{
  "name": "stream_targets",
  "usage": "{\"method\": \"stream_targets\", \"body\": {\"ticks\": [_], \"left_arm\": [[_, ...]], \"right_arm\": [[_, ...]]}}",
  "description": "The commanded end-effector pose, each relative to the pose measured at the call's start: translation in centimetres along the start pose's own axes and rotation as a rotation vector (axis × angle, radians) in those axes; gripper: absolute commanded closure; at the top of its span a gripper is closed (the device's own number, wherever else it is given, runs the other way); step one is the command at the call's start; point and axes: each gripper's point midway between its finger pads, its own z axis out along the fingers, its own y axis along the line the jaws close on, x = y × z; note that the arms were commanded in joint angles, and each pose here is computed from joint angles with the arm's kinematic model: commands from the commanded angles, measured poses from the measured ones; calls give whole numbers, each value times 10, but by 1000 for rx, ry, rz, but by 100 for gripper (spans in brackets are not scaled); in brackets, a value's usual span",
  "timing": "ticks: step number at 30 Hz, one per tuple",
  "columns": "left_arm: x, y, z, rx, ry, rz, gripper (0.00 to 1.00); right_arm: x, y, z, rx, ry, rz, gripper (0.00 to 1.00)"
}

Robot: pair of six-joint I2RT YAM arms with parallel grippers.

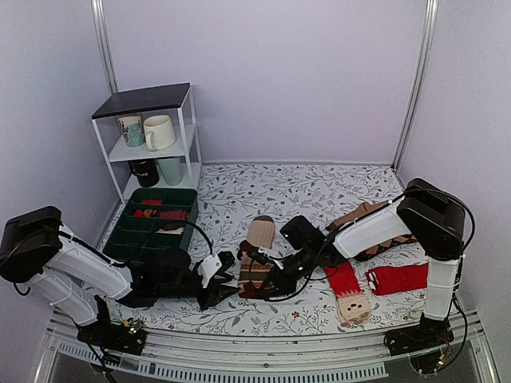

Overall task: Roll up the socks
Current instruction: Roll a pair of socks at the center of the board.

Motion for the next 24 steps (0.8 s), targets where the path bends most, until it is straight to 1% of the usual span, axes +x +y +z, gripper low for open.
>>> {"method": "stream_targets", "body": {"ticks": [1, 4, 6, 8, 9, 12, 15, 20, 24], "left_arm": [[-3, -11, -1, 6, -30, 131, 59], [-9, -18, 3, 11, -63, 191, 58], [-16, -18, 5, 1, -97, 228, 55], [-23, -14, 7, -34, -134, 270, 50], [-23, -11, 9, -52, -134, 284, 44], [-30, -10, 17, -67, -142, 332, 39], [-28, -16, 26, -35, -134, 362, 38], [-24, -30, 33, 44, -131, 372, 37], [-18, -38, 38, 93, -98, 388, 37]], "right_arm": [[59, -17, 2, -43, 241, 384, 91], [65, -18, 1, -79, 298, 489, 90], [67, -18, 1, -89, 315, 513, 90], [69, -18, 0, -101, 323, 528, 90], [70, -18, 1, -101, 329, 533, 90], [72, -18, 1, -101, 334, 536, 90], [72, -18, 1, -100, 336, 536, 90], [73, -18, 0, -100, 347, 540, 90], [73, -16, 1, -111, 348, 549, 90]]}}
